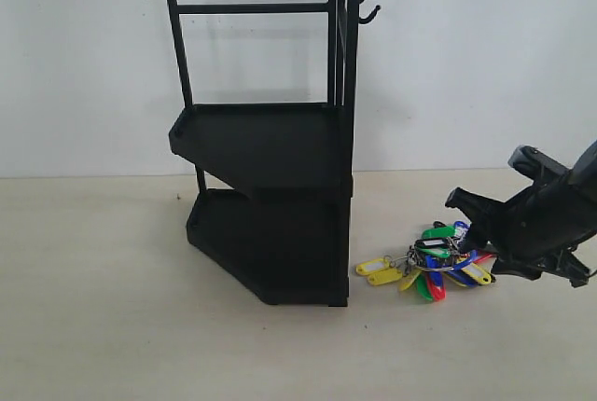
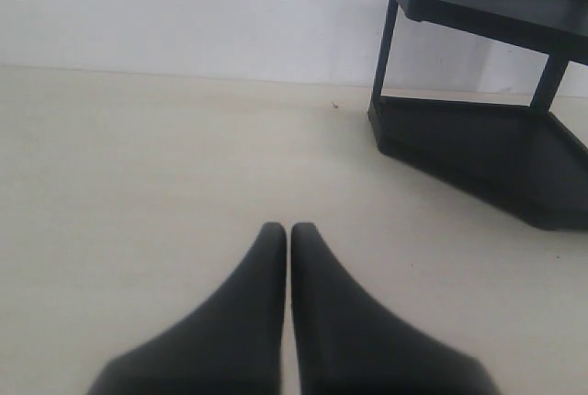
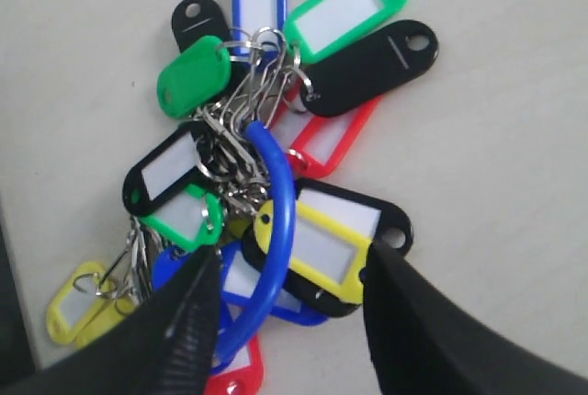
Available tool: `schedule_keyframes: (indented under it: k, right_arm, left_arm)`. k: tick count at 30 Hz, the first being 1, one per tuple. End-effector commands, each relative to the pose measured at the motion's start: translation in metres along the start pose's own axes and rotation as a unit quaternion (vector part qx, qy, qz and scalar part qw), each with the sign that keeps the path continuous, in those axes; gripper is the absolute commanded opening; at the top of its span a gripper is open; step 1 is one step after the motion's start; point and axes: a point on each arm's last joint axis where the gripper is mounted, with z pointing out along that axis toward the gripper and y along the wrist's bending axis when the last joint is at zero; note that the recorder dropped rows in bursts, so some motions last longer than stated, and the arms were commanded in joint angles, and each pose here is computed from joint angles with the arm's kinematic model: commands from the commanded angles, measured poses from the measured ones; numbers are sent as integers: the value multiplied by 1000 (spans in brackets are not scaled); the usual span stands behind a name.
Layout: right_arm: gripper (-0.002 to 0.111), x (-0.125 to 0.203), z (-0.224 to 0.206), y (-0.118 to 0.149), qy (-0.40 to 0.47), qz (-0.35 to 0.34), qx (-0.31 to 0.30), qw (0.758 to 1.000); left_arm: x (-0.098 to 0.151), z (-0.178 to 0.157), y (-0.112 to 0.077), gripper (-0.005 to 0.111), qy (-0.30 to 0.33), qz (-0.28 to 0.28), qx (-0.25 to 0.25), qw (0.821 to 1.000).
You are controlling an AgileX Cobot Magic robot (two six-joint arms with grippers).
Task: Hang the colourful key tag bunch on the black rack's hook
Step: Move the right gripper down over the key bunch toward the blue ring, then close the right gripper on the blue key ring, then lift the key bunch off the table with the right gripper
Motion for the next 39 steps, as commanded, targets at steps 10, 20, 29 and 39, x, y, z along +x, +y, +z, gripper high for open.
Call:
schedule_keyframes:
  k: [10,20,29,39]
  right_arm:
    - [47,3,2,11,-17,-14,-7,1000]
    - [47,4,3,15,-28,-19,-8,999]
    - [27,9,24,6,-34,-12,11,999]
    - [0,0,8,14,-64,-30,-2,998]
  left_arm:
    - [0,0,0,4,-4,4,-2,1000]
    - [0,0,0,4,-4,4,-2,1000]
    - [0,0,0,4,-4,4,-2,1000]
    - [0,0,0,4,-4,4,-2,1000]
